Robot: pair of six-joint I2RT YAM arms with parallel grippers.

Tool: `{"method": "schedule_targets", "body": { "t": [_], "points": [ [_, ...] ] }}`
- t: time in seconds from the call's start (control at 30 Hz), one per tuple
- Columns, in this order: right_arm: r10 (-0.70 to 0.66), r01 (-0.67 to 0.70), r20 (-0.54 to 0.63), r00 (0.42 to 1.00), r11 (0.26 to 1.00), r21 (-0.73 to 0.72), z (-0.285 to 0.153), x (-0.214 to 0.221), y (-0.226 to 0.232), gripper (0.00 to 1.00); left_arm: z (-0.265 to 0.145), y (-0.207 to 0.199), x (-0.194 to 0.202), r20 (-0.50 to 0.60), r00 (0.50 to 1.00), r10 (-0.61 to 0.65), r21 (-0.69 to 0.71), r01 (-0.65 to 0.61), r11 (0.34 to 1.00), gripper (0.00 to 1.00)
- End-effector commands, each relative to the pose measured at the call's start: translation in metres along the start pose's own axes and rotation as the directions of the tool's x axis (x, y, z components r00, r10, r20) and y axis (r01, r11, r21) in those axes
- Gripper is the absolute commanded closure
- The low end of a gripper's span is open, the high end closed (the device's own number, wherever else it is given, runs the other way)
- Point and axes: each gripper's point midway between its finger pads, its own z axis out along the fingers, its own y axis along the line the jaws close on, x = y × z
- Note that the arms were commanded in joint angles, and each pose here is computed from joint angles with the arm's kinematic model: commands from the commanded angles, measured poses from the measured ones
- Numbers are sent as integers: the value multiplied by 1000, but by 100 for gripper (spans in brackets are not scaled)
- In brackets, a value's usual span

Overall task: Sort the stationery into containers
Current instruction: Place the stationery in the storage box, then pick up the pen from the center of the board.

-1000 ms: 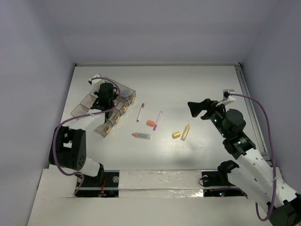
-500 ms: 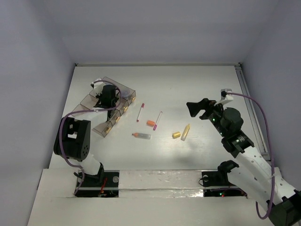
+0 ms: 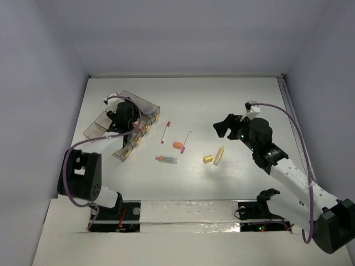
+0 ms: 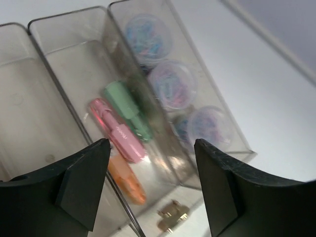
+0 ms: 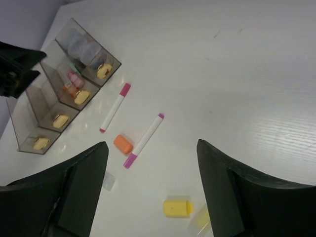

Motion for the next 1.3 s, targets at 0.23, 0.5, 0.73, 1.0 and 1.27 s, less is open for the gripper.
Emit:
{"method": "schedule_targets", "body": {
  "t": [0.23,0.5,0.73,1.0,1.27],
  "points": [
    [-96,91,-169,981,995,-36,42,27,31,29,-165,-88,-111,81,979,-188,551,113,827,31],
    [-147,190,-347,926,978,92,96,96,29,27,-258,-70,-119,142,988,63,663,-142,735,27],
    [-116,242,-429,896,937,251,127,132,-2,29,-287,-42,-104,210,970,118,680,-232,696,26],
    [-81,230,-483,872,938,258,142,160,6,30,-280,-34,-85,227,962,150,682,-268,681,25],
    [-83,266,-513,854,918,295,149,172,-1,37,-286,-34,-87,238,962,136,686,-266,678,25]
  ]
}}
